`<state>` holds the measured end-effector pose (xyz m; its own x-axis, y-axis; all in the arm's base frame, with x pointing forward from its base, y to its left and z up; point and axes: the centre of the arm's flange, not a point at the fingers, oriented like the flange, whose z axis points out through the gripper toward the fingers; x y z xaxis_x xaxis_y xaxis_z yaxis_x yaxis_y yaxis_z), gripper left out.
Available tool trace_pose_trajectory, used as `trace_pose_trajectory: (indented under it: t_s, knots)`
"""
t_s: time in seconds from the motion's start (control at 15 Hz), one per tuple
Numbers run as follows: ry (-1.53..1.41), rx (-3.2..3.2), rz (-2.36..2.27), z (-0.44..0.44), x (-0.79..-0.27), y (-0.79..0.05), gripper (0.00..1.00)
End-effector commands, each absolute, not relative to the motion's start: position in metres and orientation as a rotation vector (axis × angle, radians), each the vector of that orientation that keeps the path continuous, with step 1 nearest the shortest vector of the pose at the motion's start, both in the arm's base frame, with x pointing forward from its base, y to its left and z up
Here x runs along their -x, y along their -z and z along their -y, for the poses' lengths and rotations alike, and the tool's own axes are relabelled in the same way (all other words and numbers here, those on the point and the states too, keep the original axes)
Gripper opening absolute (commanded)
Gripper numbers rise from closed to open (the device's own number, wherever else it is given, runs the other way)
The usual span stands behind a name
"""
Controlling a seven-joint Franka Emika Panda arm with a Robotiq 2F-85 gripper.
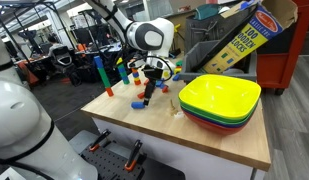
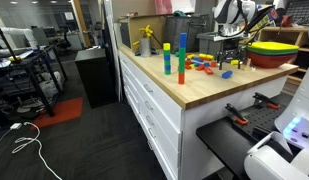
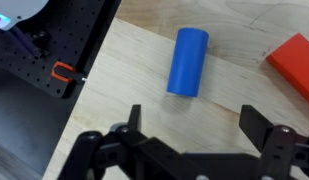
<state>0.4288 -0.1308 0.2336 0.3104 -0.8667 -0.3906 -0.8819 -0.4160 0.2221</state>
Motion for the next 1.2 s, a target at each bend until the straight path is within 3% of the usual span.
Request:
trace_pose_trajectory:
  t_s: [0.0,0.33,0.47,0.53,1.07,1.13]
  knots:
    - [-0.762,2.454,-1.760,0.1260,-0.4133,-0.2396,1.00]
    - [-0.810,2.397,-1.802,0.1243,-0.4105,-0.2315,0.99]
    - [-0.813,2.385,-1.802,0.1241,-0.4094,-0.2313,0.74]
    - [-0.811,2.382,-1.801,0.1240,-0.4090,-0.2308,0.71]
    - [-0.794,2.370,-1.801,0.1253,-0.4090,-0.2345,0.08]
    - [-0.783,2.376,-1.797,0.1254,-0.4099,-0.2367,0.08]
